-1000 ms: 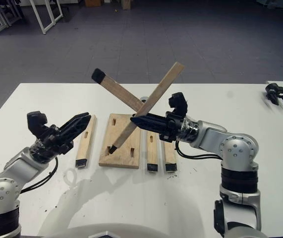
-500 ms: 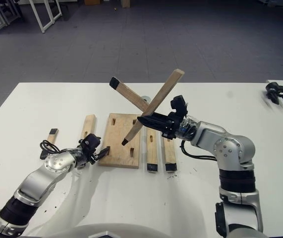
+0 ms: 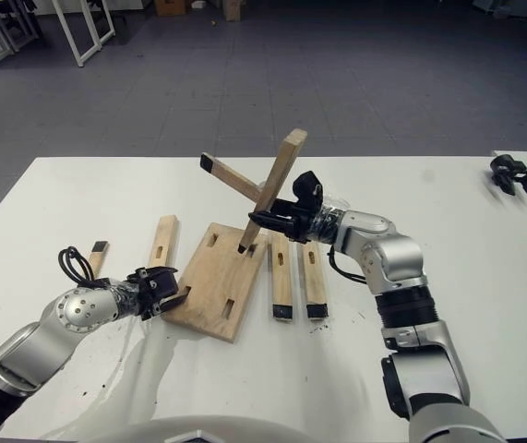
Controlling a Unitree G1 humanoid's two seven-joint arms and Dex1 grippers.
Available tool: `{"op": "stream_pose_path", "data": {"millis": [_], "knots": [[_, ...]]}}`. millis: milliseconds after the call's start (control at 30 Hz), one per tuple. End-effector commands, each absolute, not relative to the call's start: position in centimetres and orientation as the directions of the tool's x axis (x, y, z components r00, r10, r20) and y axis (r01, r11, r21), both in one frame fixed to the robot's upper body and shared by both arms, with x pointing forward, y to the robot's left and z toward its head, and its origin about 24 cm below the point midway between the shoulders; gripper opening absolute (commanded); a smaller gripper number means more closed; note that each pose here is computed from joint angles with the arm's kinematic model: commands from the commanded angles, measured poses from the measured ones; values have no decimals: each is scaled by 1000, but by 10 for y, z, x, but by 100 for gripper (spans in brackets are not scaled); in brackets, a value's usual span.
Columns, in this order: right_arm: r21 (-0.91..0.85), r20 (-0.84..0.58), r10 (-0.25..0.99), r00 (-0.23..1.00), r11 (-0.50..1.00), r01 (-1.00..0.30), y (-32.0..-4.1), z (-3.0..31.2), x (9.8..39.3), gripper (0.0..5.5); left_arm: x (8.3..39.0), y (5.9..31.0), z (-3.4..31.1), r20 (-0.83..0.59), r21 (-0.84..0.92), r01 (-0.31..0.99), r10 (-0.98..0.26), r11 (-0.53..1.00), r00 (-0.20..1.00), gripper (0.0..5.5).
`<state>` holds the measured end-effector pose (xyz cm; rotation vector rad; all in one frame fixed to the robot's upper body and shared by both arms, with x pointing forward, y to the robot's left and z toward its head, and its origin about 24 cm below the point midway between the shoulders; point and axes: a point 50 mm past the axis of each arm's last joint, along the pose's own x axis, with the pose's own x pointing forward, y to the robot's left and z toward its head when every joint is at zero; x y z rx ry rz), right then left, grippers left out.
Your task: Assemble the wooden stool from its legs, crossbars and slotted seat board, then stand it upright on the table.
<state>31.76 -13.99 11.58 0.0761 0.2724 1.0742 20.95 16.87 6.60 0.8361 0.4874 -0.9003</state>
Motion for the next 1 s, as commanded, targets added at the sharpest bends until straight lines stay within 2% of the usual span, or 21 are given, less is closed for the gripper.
{"op": "stream_pose_path", "data": {"millis": [33, 200, 467, 700, 833, 933, 1000], "knots": [[142, -208, 888, 410, 442, -886, -139, 122, 322, 201, 193, 202, 32, -835, 289, 884, -355, 367, 420, 286], [172, -219, 901, 374, 413, -894, -147, 125, 314, 201, 198, 203, 33, -823, 297, 875, -363, 382, 437, 286], [197, -340, 864, 372, 453, -870, -156, 102, 314, 201, 198, 198, 33, -809, 300, 872, -382, 387, 447, 286], [184, -485, 805, 342, 476, -860, -141, 57, 295, 201, 200, 192, 33, -786, 308, 864, -405, 397, 467, 286], [147, -574, 732, 368, 534, -833, -149, 26, 284, 201, 200, 189, 33, -778, 307, 861, -414, 404, 472, 286], [189, -559, 732, 389, 570, -800, -155, 24, 287, 201, 200, 189, 33, -774, 309, 857, -415, 413, 479, 286], [278, -516, 760, 394, 584, -763, -160, 27, 293, 201, 202, 189, 33, -765, 317, 850, -416, 422, 492, 286]]}}
